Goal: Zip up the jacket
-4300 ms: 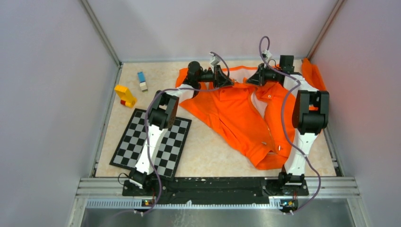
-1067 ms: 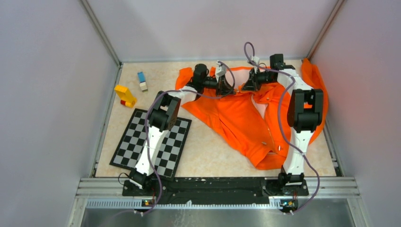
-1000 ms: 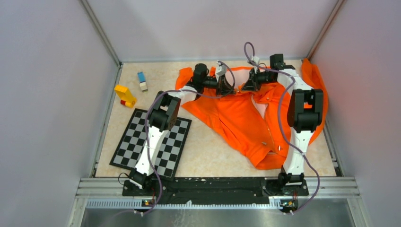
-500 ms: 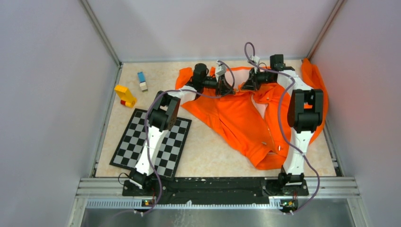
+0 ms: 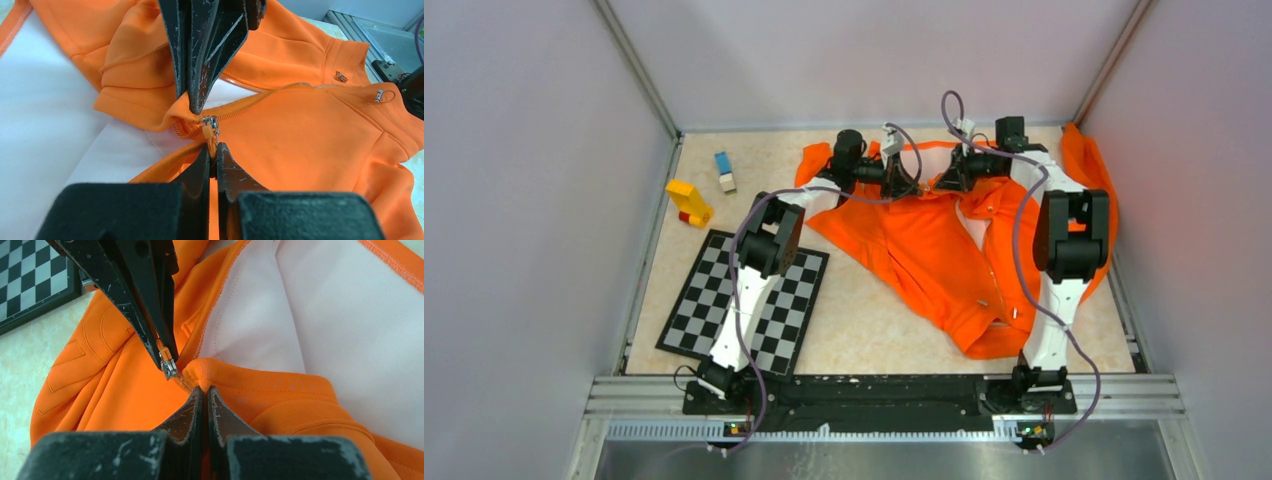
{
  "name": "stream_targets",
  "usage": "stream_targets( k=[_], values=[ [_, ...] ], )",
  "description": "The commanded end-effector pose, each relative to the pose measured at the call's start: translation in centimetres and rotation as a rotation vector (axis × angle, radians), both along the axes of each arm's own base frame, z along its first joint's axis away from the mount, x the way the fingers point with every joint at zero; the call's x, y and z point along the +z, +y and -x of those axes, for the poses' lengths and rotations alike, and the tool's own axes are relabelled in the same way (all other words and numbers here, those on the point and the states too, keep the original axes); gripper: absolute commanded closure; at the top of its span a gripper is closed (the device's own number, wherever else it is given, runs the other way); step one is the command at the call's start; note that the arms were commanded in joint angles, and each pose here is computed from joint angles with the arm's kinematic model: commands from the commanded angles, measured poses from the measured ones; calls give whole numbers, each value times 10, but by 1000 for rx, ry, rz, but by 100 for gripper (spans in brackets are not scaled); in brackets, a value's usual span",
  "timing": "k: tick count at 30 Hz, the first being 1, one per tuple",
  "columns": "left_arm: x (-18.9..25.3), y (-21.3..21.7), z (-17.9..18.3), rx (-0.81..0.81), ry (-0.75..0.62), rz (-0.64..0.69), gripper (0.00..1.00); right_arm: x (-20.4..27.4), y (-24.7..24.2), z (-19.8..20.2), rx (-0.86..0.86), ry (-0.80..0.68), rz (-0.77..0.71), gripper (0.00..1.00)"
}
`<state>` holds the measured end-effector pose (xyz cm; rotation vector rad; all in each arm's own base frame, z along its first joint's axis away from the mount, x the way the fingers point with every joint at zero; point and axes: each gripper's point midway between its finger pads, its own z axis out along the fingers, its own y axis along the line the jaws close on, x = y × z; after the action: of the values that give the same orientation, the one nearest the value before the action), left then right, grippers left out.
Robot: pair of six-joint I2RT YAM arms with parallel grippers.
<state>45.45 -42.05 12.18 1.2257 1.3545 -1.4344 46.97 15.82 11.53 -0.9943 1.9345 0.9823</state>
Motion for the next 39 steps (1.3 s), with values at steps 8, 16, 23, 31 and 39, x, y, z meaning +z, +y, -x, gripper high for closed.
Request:
stream_targets(
  k=[8,16,23,31,39],
  values=[
    [4,0,-5,48,-33,-16,100,37,2,-17,-269,-219,126,100],
    [0,-9,5,-8,-49,-18,100,37,0,-3,-211,-281,162,100],
    [-9,-6,2,15,-89,-64,100,24,-6,-6,-211,-311,206,100],
    [-4,-4,-4,33,-103,-70,100,25,-3,-2,-194,-311,192,100],
    [1,-4,-5,33,-103,-61,100,13,-2,-4,-217,-312,252,100]
  ],
)
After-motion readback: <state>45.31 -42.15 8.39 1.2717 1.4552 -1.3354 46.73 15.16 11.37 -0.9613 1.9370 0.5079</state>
